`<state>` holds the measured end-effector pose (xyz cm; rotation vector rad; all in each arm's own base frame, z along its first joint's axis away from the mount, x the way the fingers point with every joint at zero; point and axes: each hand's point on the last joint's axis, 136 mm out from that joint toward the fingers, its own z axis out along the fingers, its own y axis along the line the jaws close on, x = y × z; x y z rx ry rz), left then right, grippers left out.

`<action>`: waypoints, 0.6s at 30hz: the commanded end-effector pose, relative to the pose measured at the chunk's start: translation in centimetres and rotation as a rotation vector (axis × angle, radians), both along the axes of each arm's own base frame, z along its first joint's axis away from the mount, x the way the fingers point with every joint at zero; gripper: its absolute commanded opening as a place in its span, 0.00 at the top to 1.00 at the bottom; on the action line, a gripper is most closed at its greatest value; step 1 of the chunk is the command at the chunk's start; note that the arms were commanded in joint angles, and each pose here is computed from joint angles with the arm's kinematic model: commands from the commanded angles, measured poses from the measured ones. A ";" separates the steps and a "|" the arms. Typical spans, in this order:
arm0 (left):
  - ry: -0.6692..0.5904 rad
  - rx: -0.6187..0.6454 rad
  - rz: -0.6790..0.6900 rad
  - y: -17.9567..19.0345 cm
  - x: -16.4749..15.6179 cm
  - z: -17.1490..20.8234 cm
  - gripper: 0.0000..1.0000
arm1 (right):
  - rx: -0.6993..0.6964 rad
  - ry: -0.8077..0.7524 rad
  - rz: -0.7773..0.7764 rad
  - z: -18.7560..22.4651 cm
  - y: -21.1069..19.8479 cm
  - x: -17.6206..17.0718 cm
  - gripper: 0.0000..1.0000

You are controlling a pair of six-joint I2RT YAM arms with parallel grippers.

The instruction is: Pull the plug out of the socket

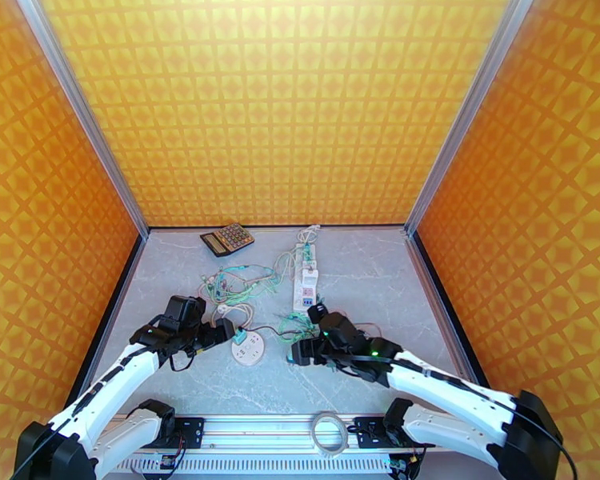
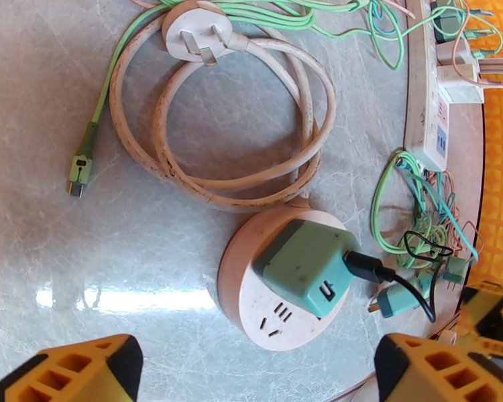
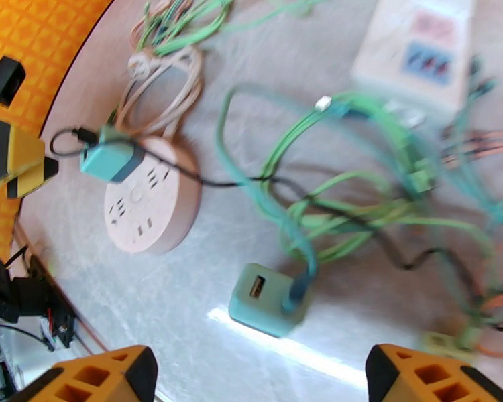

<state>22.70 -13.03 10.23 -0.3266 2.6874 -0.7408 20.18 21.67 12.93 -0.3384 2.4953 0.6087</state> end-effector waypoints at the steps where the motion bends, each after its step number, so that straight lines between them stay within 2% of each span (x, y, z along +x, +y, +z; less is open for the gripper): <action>1: -0.040 0.051 -0.072 -0.1 0.2 0.4 0.13 | -0.117 -0.033 0.028 0.7 -1.0 0.5 0.14; 4: -0.046 0.054 -0.110 -0.9 0.4 0.0 0.22 | -0.065 -0.033 0.096 1.6 1.1 0.8 0.14; 5: -0.048 0.072 -0.131 -1.2 0.4 -0.1 0.24 | -0.049 -0.030 0.113 1.8 1.7 0.9 0.09; 9: -0.017 0.168 -0.221 -2.4 0.6 -1.7 0.25 | -0.011 -0.025 0.150 2.1 3.4 1.3 0.02; 13: -0.004 0.241 -0.250 -2.8 1.2 -2.8 0.26 | 0.015 -0.026 0.174 2.4 4.2 1.4 0.01; 18: -0.046 0.342 -0.338 -3.7 2.8 -2.5 0.27 | 0.062 -0.004 0.199 2.2 5.2 1.1 0.02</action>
